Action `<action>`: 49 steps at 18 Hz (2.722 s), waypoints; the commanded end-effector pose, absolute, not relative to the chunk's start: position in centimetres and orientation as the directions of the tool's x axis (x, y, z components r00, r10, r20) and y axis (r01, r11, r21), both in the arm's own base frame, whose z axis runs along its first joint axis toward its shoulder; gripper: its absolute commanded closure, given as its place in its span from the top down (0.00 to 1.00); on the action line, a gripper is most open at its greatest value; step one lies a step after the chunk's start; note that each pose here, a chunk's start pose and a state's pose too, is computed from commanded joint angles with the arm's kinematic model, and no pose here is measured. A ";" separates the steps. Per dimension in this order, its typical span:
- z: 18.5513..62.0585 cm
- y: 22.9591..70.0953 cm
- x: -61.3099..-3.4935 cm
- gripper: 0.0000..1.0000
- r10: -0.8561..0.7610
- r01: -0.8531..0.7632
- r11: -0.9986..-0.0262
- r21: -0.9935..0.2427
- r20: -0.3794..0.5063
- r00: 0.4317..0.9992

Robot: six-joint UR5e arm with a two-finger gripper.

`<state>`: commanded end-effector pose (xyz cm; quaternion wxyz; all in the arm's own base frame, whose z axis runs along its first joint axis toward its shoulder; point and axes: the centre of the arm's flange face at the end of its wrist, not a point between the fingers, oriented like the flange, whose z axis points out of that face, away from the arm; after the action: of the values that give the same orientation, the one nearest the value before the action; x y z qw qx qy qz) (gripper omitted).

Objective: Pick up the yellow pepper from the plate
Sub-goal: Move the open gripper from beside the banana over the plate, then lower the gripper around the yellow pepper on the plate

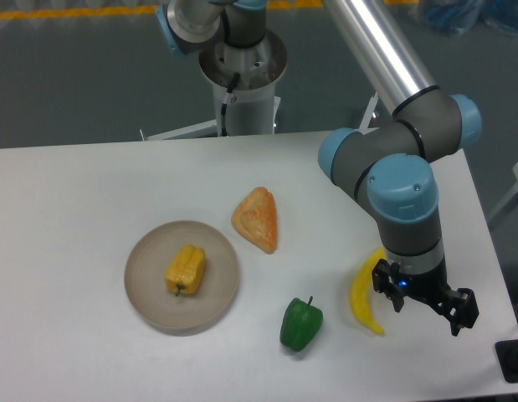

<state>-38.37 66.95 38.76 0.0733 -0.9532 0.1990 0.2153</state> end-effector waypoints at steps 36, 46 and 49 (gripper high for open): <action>33.4 59.6 -5.1 1.00 -0.089 -0.090 -0.961 -0.260 -0.013 0.996; 30.4 60.6 -3.5 1.00 -0.127 -0.125 -0.968 -0.217 -0.005 0.992; 29.2 61.1 -2.8 1.00 -0.142 -0.141 -0.970 -0.198 -0.008 0.990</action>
<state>-2.79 61.09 29.21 0.0996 -0.9925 0.0713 -0.0031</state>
